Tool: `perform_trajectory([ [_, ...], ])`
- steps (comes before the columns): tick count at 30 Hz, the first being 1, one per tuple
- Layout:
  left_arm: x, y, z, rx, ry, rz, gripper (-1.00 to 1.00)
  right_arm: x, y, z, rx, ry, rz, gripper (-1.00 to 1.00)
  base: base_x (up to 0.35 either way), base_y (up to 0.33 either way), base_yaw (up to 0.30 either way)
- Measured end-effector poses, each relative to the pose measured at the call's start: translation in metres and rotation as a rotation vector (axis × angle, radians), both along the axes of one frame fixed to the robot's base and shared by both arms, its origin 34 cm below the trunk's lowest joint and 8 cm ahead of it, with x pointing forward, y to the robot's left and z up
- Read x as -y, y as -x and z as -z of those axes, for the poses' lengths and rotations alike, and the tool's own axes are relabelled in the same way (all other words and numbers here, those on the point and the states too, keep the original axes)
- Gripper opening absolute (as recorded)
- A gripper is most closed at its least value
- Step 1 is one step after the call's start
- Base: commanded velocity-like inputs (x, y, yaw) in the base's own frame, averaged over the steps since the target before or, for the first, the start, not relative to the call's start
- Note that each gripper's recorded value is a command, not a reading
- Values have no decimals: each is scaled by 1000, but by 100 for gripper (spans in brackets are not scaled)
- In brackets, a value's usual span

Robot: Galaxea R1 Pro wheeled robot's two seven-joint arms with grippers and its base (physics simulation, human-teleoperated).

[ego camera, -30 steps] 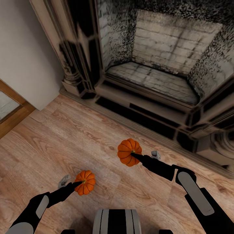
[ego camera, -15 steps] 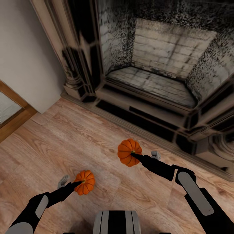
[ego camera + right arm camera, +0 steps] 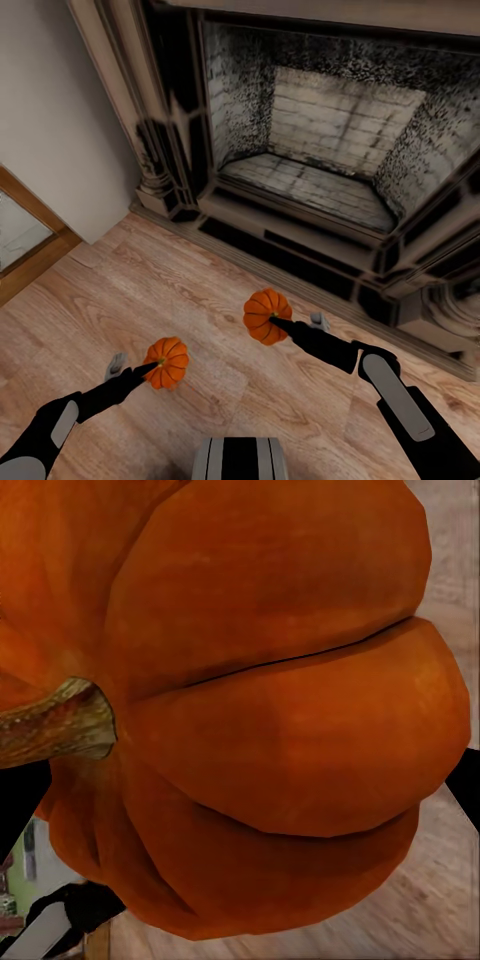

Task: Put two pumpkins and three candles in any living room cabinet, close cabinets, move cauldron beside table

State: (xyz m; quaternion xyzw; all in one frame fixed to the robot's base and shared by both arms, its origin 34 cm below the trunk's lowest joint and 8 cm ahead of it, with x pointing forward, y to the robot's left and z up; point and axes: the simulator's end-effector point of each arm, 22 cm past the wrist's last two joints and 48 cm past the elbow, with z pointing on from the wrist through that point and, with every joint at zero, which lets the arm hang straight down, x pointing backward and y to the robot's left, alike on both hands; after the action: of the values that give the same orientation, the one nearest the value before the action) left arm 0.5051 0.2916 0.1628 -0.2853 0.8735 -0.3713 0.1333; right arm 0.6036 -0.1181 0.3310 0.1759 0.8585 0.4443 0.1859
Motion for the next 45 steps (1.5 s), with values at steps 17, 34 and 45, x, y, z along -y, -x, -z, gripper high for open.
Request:
perform_trajectory([
  [17,-12,-20,-53,71,98,-6,-100,14,-6,-8,15,39,46,-100,0,0,0],
  [34,3,-35,-96,127,228,-7,-100,28,23,22,-91,44,78,-100,0,0,-128],
  [45,9,-34,-103,137,262,11,-100,26,24,18,-76,5,73,-100,-232,0,-282],
])
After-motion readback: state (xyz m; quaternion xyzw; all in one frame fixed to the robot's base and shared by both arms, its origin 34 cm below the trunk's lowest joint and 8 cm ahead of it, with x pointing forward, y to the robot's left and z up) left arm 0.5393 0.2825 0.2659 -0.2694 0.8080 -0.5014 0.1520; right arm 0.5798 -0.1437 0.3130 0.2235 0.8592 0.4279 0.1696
